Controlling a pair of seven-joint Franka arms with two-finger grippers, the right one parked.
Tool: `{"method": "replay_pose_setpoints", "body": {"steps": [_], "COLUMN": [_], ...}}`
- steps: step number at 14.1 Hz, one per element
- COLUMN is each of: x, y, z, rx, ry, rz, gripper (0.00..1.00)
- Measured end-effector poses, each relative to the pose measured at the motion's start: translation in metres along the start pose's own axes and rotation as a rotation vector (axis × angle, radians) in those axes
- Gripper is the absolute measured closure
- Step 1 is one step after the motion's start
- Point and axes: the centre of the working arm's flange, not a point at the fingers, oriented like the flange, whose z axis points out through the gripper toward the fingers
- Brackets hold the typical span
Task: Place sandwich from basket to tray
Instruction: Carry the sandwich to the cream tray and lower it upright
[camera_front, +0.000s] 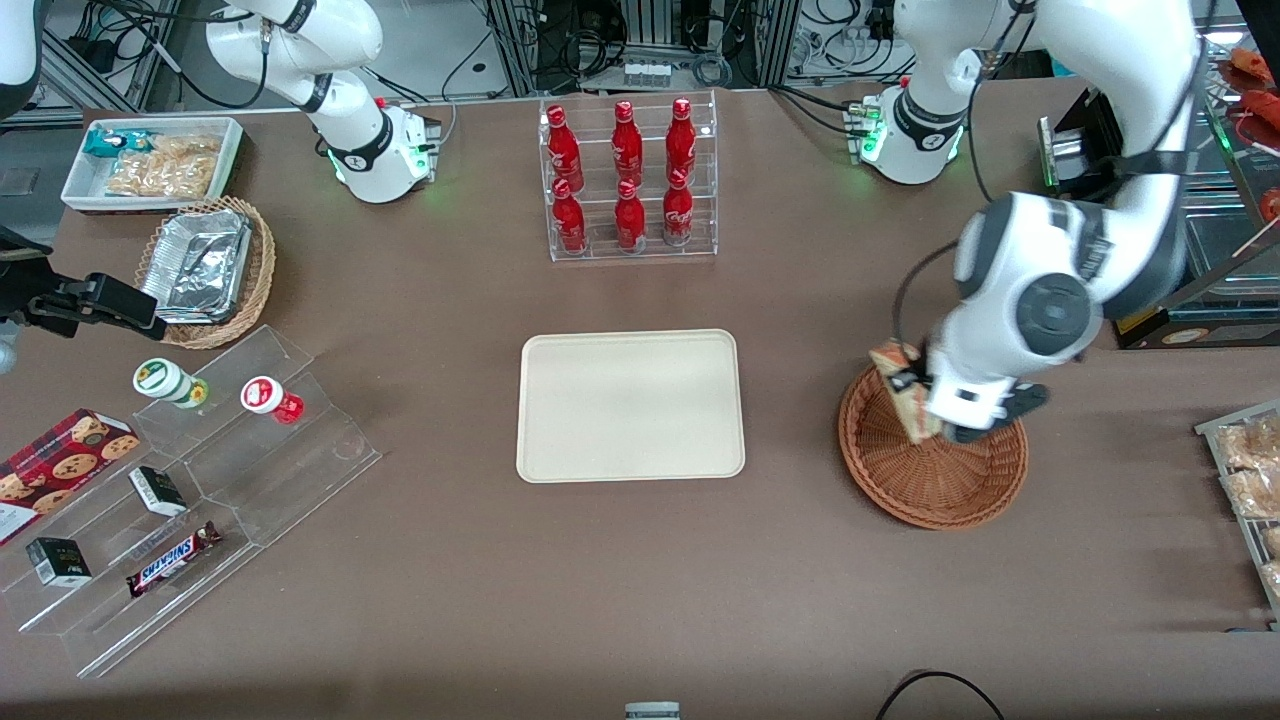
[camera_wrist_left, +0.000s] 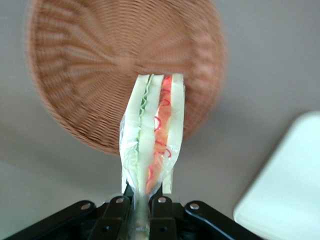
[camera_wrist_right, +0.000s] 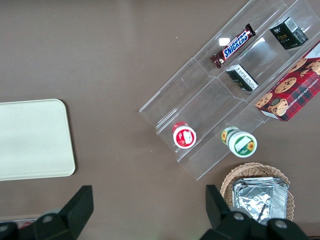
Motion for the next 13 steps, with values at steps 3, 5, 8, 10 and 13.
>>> {"method": "replay_pose_setpoints", "body": {"steps": [3,5,8,10,13], "x": [-0.045,-0.068,-0.110,-0.141,-0.171], "y": [0.077,0.128,0.206,0.244,0.275], "z": [0.002,0.013,0.046,0.071,0.098], "rx": [0.004,-0.003,-0.052,-0.099,-0.137], "ry": [0.022,0.030,0.068,0.099,0.116], "rz": [0.140,0.212,0.260,0.289,0.282], "gripper": [0.78,0.78,0.79,0.80,0.81]}}
